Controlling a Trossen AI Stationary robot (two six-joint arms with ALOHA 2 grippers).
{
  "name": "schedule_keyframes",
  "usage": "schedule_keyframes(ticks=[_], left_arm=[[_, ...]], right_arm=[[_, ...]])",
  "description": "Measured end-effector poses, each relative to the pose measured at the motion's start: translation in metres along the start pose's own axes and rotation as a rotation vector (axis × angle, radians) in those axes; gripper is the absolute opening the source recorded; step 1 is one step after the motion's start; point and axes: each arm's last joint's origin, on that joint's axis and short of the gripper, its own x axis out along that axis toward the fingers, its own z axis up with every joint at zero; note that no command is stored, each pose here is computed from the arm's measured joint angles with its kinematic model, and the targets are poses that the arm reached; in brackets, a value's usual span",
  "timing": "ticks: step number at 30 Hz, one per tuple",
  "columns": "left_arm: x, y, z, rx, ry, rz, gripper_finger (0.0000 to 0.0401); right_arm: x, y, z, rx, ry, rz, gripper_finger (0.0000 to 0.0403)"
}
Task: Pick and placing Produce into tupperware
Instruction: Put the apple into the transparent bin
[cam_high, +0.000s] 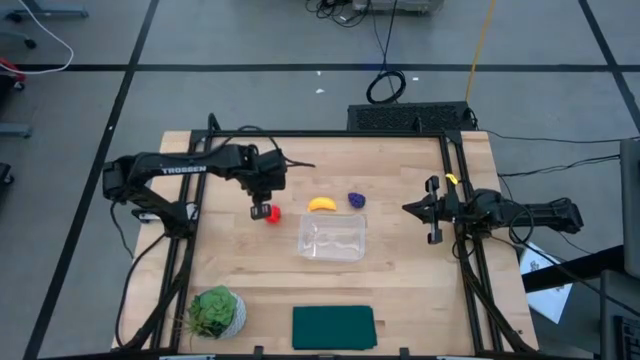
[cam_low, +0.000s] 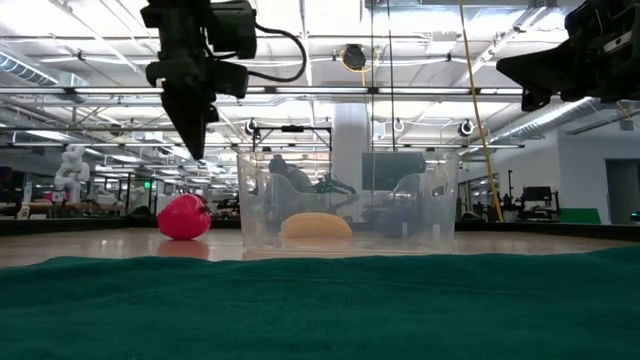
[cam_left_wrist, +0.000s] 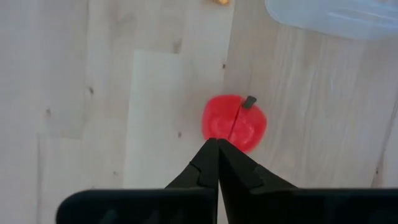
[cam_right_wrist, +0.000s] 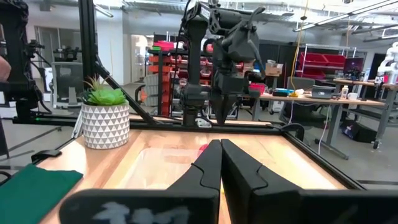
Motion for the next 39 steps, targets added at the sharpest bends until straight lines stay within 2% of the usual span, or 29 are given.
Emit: schedule_keyframes(ticks=[7, 12, 18, 23, 30, 39], left_arm=[[0.012, -0.013, -0.003, 0.024, 0.001, -0.012, 0.0016], [0.014, -0.025, -0.001, 0.073, -0.01, -0.023, 0.0009], [0.014, -0.035, -0.001, 0.079, -0.014, -0.032, 0.0009], [0.014, -0.036, -0.001, 0.079, -0.013, -0.033, 0.0016], [0.014, -0.036, -0.001, 0.081, -0.013, -0.032, 0.0002], [0.014, -0.036, -0.001, 0.083, -0.012, -0.032, 0.0032]], right_arm=[[0.0, 0.0, 0.0, 0.0, 0.0, 0.001, 0.0], [0.0, 0.0, 0.0, 0.0, 0.001, 0.0, 0.0], [0.0, 0.0, 0.0, 0.0, 0.0, 0.001, 0.0], [0.0, 0.0, 0.0, 0.0, 0.0, 0.001, 0.0], [0.0, 0.0, 0.001, 0.0, -0.006, 0.0, 0.0], [0.0, 0.0, 0.001, 0.0, -0.006, 0.0, 0.0]])
